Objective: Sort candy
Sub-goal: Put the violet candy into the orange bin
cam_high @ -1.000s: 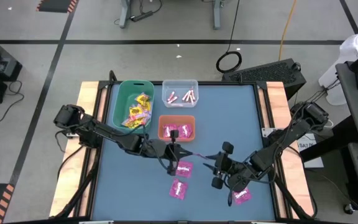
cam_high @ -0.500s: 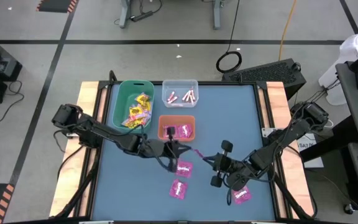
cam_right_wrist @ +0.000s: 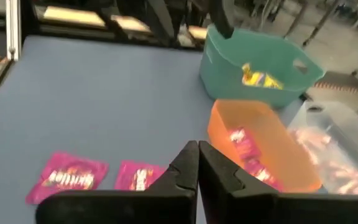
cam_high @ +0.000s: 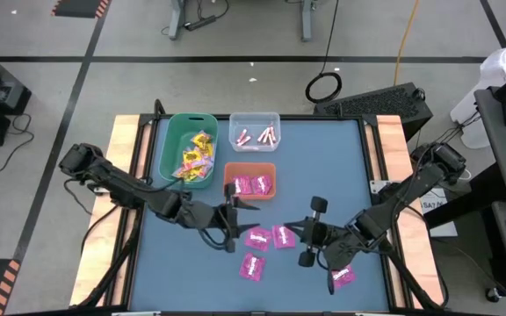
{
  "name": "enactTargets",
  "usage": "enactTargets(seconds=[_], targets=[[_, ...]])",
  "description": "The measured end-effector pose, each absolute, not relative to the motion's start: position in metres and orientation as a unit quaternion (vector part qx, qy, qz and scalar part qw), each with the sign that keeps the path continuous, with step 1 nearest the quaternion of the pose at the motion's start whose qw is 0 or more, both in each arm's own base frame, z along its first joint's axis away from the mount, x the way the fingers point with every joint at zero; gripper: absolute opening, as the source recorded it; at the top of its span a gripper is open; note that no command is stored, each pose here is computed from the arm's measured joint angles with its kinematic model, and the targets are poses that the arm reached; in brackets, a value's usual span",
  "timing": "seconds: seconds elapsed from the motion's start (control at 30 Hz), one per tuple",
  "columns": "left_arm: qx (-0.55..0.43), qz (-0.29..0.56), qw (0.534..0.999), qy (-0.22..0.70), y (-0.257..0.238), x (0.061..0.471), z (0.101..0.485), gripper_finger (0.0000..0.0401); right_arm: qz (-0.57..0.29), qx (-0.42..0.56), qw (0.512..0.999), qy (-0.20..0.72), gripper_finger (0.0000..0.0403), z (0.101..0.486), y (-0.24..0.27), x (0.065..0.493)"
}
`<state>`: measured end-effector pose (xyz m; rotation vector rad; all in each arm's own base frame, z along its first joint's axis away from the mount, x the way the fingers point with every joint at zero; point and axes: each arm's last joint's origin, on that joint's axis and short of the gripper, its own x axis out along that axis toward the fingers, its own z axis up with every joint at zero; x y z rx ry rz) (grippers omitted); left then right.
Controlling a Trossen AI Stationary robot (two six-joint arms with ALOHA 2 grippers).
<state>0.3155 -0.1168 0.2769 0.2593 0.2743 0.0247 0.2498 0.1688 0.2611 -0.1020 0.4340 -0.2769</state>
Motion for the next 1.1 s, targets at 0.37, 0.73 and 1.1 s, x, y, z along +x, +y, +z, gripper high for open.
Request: enactTargets(seconds=[0.37, 0.73, 1.1], targets=[[0.117, 0.01, 0.97, 0.213, -0.117, 0.324, 0.223, 0.0202, -0.091, 0.088, 0.903, 0.41, 0.0053, 0.184, 0.161, 0.249], [0.107, -0.001, 0.968, 0.228, -0.107, 0.339, 0.201, 0.0203, -0.089, 0.072, 0.873, 0.475, 0.0188, 0.134, 0.168, 0.263], [0.104, -0.006, 0.969, 0.224, -0.107, 0.34, 0.202, 0.0203, -0.096, 0.086, 0.859, 0.495, 0.0132, 0.12, 0.163, 0.27]])
